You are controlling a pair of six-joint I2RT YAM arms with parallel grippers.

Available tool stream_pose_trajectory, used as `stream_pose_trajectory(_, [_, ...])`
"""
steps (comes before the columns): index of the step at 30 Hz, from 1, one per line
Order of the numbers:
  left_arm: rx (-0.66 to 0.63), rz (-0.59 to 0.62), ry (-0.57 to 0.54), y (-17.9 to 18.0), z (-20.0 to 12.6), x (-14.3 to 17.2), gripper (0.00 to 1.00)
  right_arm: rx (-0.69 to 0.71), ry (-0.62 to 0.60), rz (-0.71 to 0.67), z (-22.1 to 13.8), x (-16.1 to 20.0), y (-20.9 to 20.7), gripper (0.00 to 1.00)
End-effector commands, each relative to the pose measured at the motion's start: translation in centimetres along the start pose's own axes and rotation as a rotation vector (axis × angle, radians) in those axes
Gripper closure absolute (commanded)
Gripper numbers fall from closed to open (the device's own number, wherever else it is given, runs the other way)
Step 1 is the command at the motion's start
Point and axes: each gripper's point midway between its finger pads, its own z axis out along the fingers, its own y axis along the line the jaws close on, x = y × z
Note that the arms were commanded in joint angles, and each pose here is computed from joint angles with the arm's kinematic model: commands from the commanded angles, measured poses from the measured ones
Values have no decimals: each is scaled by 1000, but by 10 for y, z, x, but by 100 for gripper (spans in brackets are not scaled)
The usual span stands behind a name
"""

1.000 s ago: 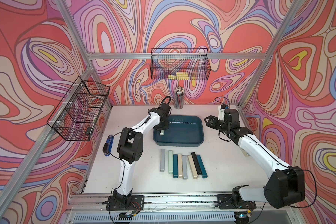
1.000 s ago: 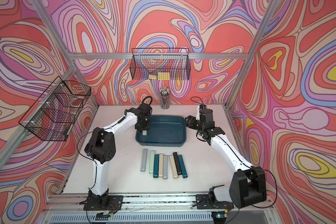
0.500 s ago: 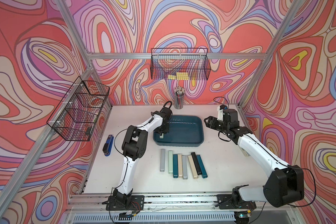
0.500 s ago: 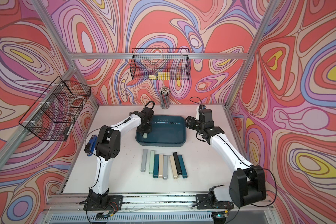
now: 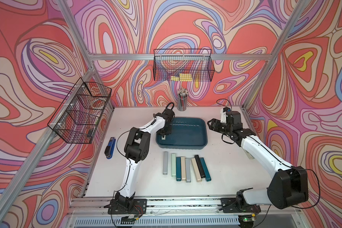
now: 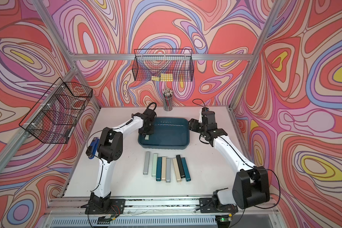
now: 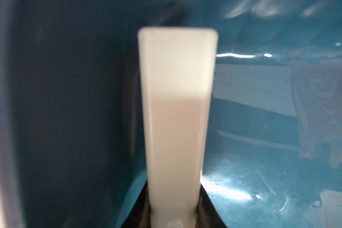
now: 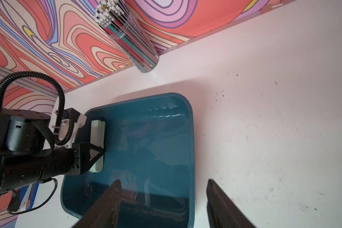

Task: Put the pruning pliers into the storage box
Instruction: Place the pruning pliers in the storage box.

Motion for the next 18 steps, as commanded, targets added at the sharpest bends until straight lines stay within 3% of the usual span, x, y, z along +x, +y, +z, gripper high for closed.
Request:
stream_pose_trajectory(1, [-24,-31,-1,6,7,-2,61,16,-1,-13,2,-3,1,29])
stream_pose_trajectory(3, [-29,-41,-10,7,3,-3,50,18,-2,-14,2,-4,1,29])
stream_pose_trajectory(6, [-20,-57,-20,6,-5,-5,43,20,-2,-15,1,-5,1,30])
stream_pose_trajectory(10, [15,-83,-54,4,-30,-13,42,17,-10,-19,-3,-7,3,30])
stream_pose_trajectory(18, [88,-107,-165,4,-109,-30,40,14,-30,-43,-12,-18,9,31])
